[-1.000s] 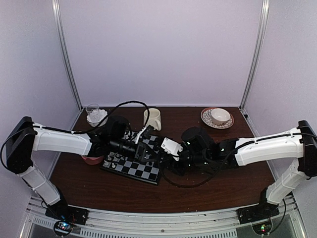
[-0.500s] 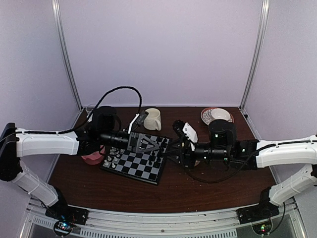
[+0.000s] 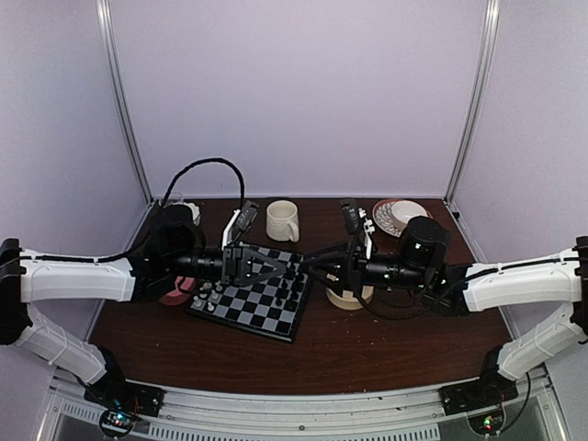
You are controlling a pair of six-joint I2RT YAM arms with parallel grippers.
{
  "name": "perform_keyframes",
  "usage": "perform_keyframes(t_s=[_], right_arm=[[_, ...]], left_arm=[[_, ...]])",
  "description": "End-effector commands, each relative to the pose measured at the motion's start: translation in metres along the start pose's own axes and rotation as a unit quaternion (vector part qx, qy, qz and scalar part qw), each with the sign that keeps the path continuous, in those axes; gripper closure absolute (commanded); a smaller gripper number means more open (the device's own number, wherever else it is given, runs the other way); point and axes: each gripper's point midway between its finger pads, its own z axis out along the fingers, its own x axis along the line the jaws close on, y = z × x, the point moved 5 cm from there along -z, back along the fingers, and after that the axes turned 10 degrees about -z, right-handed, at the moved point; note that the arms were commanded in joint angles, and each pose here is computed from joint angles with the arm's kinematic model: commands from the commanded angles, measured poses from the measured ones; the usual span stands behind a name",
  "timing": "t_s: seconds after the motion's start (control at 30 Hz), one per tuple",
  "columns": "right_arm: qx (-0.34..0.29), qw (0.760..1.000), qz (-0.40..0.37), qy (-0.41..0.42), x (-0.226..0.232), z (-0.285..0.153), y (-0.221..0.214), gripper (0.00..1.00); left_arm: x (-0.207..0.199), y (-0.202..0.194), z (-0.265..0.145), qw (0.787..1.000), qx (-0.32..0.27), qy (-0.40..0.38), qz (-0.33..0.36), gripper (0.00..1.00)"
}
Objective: Set up the chess pieces on the board
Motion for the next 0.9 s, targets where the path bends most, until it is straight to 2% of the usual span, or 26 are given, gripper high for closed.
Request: perform_keyframes(t_s=[0.0,0.23,0.47,0.87], right_arm=[[-0.034,0.998,0.026,0.05,0.009,0.005,0.011,0.57],[-0.028,0.997,0.03,0.067,0.006,0.016,0.004,0.65],[-0.031,0.997,0.022,0.071,0.008,0.016,0.004,0.65],[-0.027,0.997,0.022,0.074,0.009,0.021,0.006,0.76]], left_arm=[[-0.024,0.011,-0.008,0.997,-0.038,-0.042,0.046,0.86],[-0.028,0.01,-0.01,0.997,-0.04,-0.049,0.051,0.86],[-0.027,0.009,-0.009,0.997,-0.039,-0.05,0.049,0.86],[-0.027,0.006,-0.005,0.996,-0.03,-0.059,0.051,0.86]])
